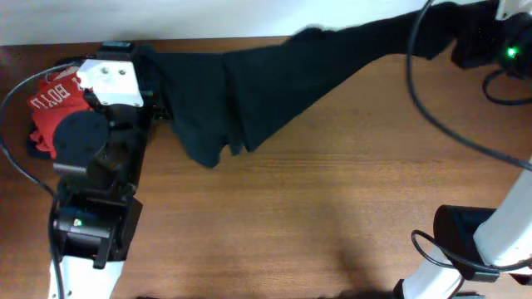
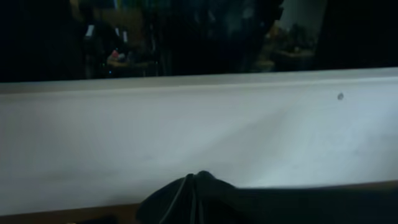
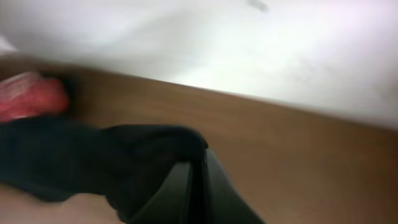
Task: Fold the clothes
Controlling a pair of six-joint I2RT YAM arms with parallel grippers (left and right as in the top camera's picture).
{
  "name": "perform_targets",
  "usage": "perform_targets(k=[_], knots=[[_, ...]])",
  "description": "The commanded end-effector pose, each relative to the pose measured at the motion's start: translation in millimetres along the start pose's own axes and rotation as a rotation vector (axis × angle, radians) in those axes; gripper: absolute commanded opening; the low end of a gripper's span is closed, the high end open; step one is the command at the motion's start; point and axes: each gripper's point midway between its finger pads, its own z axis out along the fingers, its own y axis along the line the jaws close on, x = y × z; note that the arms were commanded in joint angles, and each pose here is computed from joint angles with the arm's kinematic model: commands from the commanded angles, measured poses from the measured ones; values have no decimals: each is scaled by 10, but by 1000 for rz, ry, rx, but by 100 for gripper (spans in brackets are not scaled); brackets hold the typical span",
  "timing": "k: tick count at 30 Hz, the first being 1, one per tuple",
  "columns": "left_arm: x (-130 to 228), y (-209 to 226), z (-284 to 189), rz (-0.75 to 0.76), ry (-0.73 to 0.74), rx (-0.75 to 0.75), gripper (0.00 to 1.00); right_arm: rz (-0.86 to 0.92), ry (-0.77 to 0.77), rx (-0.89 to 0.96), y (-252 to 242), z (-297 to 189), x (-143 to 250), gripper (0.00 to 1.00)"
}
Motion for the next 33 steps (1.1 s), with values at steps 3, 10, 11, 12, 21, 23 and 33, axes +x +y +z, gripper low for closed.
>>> perform_targets(k=[3, 10, 11, 12, 21, 23, 33], knots=[[-273, 8, -196, 9, -78, 17, 1, -396, -212, -443, 853, -408, -195, 4], [-394, 4, -277, 28, -120, 23, 1, -295, -105, -200, 406, -189, -130, 4], [-425, 3, -282, 26, -132, 23, 1, -244, -90, -171, 335, -144, -125, 4], [-457, -2, -287, 26, -145, 26, 1, -228, -90, -167, 320, -128, -134, 4], [-823, -223, -700, 103, -229, 168, 1, -409, -210, -309, 714, -473, -241, 4], [-605, -148, -609, 102, -139, 127, 1, -381, -170, -275, 638, -420, -179, 4], [393, -148, 48, 62, 202, 101, 1, 190, 117, 69, -140, 55, 281, 4]])
